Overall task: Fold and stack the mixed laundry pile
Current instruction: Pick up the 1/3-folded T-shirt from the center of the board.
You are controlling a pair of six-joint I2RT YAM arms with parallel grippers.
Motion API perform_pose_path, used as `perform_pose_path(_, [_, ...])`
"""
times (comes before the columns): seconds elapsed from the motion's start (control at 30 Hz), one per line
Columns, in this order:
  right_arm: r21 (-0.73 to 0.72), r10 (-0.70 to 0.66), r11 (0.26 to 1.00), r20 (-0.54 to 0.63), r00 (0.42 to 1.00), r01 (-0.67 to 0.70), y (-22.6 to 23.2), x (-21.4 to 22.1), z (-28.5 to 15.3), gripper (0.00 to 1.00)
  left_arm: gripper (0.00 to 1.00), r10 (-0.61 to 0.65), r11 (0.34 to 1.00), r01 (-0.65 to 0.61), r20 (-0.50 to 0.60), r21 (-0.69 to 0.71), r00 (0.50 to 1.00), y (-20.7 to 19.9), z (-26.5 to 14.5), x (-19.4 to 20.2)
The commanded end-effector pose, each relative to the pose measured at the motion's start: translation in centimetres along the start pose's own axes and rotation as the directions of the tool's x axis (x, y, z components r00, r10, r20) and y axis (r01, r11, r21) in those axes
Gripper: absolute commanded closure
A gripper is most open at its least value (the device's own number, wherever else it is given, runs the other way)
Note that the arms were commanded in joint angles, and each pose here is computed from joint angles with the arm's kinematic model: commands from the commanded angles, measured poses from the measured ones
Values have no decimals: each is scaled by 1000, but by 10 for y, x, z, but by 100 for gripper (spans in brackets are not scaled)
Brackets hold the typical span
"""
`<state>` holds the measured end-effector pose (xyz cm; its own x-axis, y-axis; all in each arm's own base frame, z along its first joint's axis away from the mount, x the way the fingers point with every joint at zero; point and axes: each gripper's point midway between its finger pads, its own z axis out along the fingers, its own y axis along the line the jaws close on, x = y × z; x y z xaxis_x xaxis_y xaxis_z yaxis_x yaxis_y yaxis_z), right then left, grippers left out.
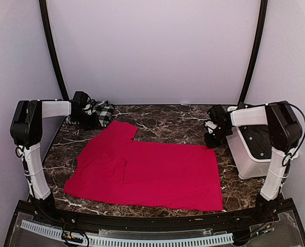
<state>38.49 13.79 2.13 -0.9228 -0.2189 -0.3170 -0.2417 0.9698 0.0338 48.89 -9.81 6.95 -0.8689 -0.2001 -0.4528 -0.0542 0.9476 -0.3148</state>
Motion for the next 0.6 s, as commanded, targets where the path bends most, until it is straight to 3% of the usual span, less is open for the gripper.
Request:
perform_pose_path(0.0, [-13, 6, 1000, 5, 1000, -6, -1, -5, -4, 100, 62, 61, 998, -63, 51, 31, 997, -13, -7, -15])
perform_pose_path(0.3, [-13, 6, 1000, 7, 1000, -6, -1, -5, -4, 100, 63, 82, 996, -82, -3, -16, 997, -1, 15, -9])
perform_pose_path(0.57, [-14, 0, 1000, 15, 1000, 0, 0, -11, -5, 100, 59, 99, 994, -102, -80, -27, 992, 4, 39, 6])
